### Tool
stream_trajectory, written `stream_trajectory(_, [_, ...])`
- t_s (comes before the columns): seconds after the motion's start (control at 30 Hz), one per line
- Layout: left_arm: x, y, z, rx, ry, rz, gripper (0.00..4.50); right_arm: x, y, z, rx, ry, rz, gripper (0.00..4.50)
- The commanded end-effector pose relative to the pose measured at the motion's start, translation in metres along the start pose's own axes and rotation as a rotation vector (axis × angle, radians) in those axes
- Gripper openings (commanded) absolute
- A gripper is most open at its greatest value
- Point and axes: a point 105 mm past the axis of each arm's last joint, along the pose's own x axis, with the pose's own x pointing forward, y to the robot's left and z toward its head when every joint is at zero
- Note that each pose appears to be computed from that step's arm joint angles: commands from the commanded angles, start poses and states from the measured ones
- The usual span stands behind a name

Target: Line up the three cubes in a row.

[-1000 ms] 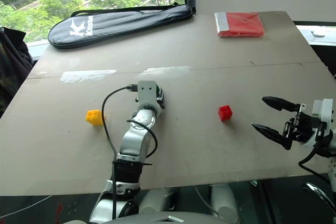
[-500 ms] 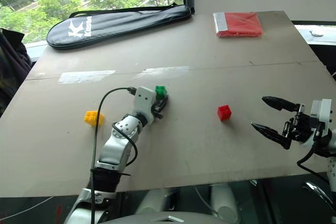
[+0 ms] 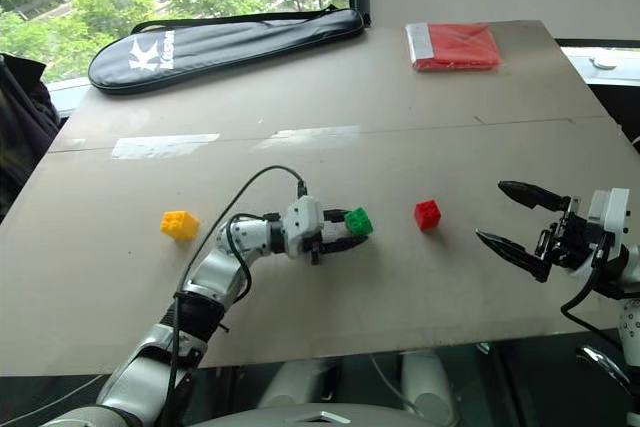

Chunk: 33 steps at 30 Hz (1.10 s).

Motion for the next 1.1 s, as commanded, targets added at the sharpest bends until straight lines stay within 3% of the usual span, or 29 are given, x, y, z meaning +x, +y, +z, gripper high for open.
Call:
stream_trajectory(0.03, [0.008, 0.006, 0.003, 0.047, -0.002, -0.065, 1.62, 0.001, 0.003, 0.012, -0.057, -0.025, -0.003, 4.50])
stream_trajectory(0.33, [0.024, 0.018, 0.001, 0.020, 0.000, -0.098, 1.62, -0.003, 0.005, 0.009, -0.063, -0.020, -0.026, 4.50])
stream_trajectory(0.5, [0.023, 0.021, 0.000, 0.032, 0.003, -0.078, 3.96, -0.005, 0.004, 0.008, -0.065, -0.017, -0.029, 4.50])
stream_trajectory(0.53, [0.022, 0.020, 0.000, 0.023, -0.006, -0.084, 4.23, -0.005, 0.004, 0.008, -0.065, -0.017, -0.029, 4.50])
stream_trajectory(0.9, [0.025, 0.026, 0.001, 0.004, 0.016, 0.016, 4.23, -0.002, 0.001, 0.009, -0.074, -0.019, -0.025, 4.50])
stream_trajectory(1.1, [0.034, 0.012, 0.010, -0.027, 0.018, 0.124, 4.23, -0.005, 0.000, 0.009, -0.082, -0.012, -0.037, 4.50])
